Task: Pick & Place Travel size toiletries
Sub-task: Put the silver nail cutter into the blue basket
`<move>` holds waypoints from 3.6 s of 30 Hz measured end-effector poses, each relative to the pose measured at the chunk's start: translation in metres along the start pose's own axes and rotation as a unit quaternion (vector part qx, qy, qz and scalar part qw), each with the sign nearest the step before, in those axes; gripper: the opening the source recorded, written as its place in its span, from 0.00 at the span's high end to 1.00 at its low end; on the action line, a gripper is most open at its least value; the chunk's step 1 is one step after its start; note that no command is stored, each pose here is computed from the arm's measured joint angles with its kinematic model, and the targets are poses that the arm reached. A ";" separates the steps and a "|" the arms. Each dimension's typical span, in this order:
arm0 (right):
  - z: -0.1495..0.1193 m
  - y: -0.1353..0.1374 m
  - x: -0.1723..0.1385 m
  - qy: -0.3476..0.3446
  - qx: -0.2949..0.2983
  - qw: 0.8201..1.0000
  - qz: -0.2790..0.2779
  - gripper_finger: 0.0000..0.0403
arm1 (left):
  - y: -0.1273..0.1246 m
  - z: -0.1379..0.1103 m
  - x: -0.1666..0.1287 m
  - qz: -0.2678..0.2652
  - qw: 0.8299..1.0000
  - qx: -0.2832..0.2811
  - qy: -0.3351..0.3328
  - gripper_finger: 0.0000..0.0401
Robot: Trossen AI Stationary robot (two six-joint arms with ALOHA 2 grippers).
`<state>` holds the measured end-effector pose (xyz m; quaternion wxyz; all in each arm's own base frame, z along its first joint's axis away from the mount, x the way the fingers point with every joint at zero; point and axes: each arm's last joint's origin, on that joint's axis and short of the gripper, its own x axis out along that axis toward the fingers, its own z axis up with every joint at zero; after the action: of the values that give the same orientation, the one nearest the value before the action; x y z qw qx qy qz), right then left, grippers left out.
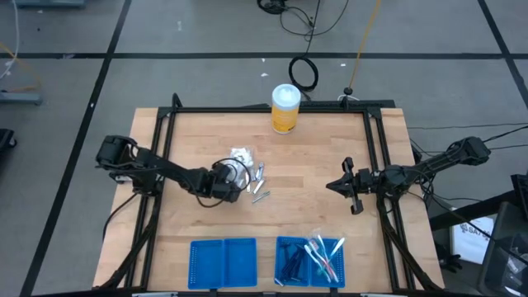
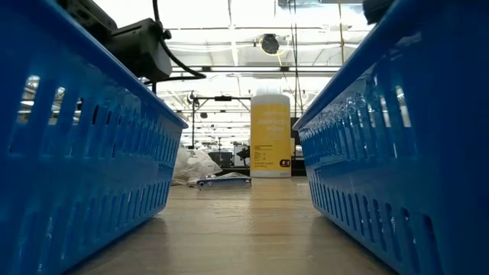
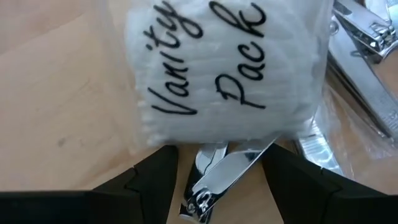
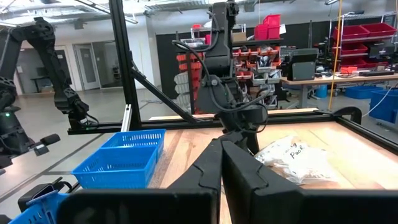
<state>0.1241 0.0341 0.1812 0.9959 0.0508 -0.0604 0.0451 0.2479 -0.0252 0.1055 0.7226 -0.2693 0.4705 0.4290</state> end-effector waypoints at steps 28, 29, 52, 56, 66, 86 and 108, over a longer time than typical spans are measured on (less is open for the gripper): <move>0.000 0.000 0.000 0.000 0.000 1.000 0.000 0.99 | 0.005 -0.008 -0.087 -0.184 0.982 0.031 -0.041 0.93; 0.000 0.000 0.000 0.000 0.000 1.000 0.000 0.99 | 0.004 -0.010 -0.092 -0.200 0.978 0.033 -0.048 0.93; 0.000 0.000 0.000 0.000 0.000 1.000 0.000 0.99 | -0.101 -0.083 -0.160 -0.342 0.906 0.249 0.019 0.93; 0.000 0.000 0.000 0.000 0.000 1.000 0.000 0.99 | -0.120 -0.079 -0.158 -0.286 0.916 0.273 0.064 0.93; 0.000 0.000 0.000 0.000 0.000 1.000 0.000 0.99 | -0.133 -0.074 -0.155 -0.269 0.908 0.301 0.110 0.82; 0.000 0.000 0.000 0.000 0.000 1.000 0.000 0.99 | -0.125 -0.046 -0.156 -0.239 0.921 0.304 0.041 0.68; 0.000 0.000 0.000 0.000 0.000 1.000 0.000 0.99 | -0.054 0.050 -0.059 0.005 0.998 0.057 0.037 0.45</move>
<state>0.1240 0.0341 0.1812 0.9959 0.0508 -0.0605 0.0452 0.3062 -0.0336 0.1787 0.7165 -0.2410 0.5219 0.3952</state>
